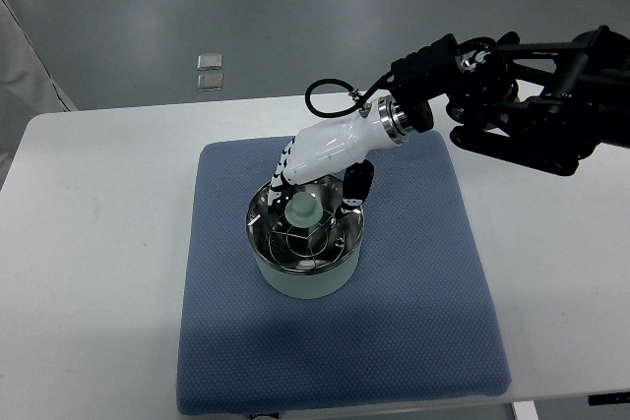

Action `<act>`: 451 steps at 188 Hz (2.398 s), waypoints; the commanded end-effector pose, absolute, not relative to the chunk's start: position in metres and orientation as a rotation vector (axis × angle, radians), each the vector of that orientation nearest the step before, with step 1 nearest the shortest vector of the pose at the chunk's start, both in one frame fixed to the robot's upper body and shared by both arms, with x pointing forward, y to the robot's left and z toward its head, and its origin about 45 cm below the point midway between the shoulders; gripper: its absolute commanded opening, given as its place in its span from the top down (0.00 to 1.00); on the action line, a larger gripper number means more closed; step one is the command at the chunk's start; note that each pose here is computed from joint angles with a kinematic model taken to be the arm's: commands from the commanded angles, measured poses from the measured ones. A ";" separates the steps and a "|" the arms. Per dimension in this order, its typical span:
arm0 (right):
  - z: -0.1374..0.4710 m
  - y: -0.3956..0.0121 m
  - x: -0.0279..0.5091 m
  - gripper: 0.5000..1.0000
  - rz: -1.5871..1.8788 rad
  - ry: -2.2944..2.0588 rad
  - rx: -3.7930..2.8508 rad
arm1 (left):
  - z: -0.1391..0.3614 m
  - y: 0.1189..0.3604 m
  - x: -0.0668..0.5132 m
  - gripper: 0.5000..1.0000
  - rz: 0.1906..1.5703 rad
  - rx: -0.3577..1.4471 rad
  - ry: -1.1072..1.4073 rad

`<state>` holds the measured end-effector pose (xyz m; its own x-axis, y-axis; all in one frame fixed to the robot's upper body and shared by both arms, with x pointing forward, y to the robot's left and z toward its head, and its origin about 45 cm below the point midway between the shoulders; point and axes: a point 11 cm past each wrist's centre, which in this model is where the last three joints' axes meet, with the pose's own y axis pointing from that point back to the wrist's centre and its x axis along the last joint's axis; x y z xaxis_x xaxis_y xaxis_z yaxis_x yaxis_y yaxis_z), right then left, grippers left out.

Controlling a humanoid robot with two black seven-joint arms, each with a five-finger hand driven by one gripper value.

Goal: Open lid and place right of pot
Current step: 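Lower the right hand and close its fingers around the green lid knob, then lift the glass lid up off the saucepan with the right hand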

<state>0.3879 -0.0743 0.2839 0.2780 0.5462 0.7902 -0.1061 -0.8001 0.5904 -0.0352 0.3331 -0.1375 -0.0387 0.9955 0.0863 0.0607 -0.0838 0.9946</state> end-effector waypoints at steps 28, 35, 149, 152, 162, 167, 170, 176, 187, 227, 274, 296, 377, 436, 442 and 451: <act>0.284 -0.075 0.388 0.41 1.559 0.396 2.003 | -0.137 0.333 -0.035 0.00 1.274 1.297 1.242; 0.284 -0.075 0.388 0.45 1.559 0.396 2.003 | -0.137 0.333 -0.035 0.00 1.274 1.297 1.242; 0.284 -0.071 0.387 0.68 1.570 0.398 2.008 | -0.137 0.333 -0.035 0.00 1.274 1.297 1.242; 0.284 -0.071 0.387 0.69 1.570 0.398 2.008 | -0.137 0.333 -0.035 0.00 1.274 1.297 1.242; 0.284 -0.071 0.387 0.70 1.570 0.400 2.008 | -0.137 0.333 -0.035 0.00 1.275 1.296 1.241; 0.284 -0.071 0.387 0.73 1.570 0.400 2.008 | -0.137 0.333 -0.036 0.00 1.273 1.298 1.244; 0.284 -0.071 0.387 0.74 1.570 0.400 2.008 | -0.137 0.333 -0.035 0.00 1.274 1.297 1.242; 0.284 -0.071 0.387 0.75 1.570 0.400 2.008 | -0.137 0.333 -0.035 0.00 1.274 1.297 1.242; 0.285 -0.071 0.387 0.80 1.572 0.400 2.007 | -0.137 0.333 -0.035 0.00 1.275 1.296 1.241; 0.285 -0.071 0.387 0.82 1.570 0.400 2.007 | -0.137 0.333 -0.035 0.00 1.274 1.296 1.241; 0.285 -0.071 0.388 0.91 1.571 0.397 2.004 | -0.137 0.333 -0.035 0.00 1.274 1.296 1.241; 0.285 -0.072 0.388 0.98 1.570 0.398 2.001 | -0.137 0.333 -0.035 0.00 1.275 1.296 1.241; 0.291 -0.072 0.391 1.00 1.578 0.374 2.010 | -0.137 0.333 -0.035 0.00 1.274 1.296 1.241; 0.297 -0.072 0.393 1.00 1.589 0.364 2.007 | -0.137 0.333 -0.035 0.00 1.275 1.296 1.241; 0.300 -0.072 0.394 1.00 1.595 0.360 2.004 | -0.137 0.333 -0.035 0.00 1.275 1.296 1.241; 0.303 -0.071 0.395 1.00 1.604 0.352 2.002 | -0.137 0.333 -0.035 0.00 1.274 1.297 1.242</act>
